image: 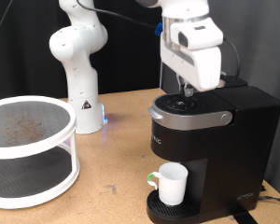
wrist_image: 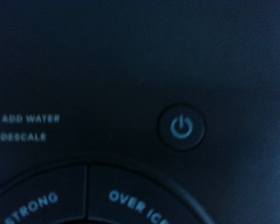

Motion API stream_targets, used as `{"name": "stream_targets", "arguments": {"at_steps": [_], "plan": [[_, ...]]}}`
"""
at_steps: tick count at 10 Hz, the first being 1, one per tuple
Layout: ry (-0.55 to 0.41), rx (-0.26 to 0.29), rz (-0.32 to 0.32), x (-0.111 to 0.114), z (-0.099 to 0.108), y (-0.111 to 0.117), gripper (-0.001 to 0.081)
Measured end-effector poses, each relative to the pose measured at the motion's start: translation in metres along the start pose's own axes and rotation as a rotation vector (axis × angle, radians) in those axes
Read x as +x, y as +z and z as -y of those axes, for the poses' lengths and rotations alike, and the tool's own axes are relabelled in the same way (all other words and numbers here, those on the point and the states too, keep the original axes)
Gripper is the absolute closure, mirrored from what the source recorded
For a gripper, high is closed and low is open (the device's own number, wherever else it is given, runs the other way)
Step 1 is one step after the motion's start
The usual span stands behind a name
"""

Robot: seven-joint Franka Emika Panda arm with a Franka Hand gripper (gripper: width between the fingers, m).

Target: Make a cup of coffee with the keurig machine

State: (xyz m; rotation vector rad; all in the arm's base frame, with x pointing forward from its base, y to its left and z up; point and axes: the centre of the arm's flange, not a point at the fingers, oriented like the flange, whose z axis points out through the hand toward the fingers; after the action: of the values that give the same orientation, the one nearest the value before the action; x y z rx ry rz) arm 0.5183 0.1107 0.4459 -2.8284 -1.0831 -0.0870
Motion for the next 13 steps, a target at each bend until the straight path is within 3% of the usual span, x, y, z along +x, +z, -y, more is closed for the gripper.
{"name": "stream_targets", "arguments": {"at_steps": [6,13], "plan": [[0.064,0.035,0.018,-0.015,-0.015,0.017,0.0803],[0.148,0.198,0.02,-0.015,-0.035,0.019,0.0803]]}}
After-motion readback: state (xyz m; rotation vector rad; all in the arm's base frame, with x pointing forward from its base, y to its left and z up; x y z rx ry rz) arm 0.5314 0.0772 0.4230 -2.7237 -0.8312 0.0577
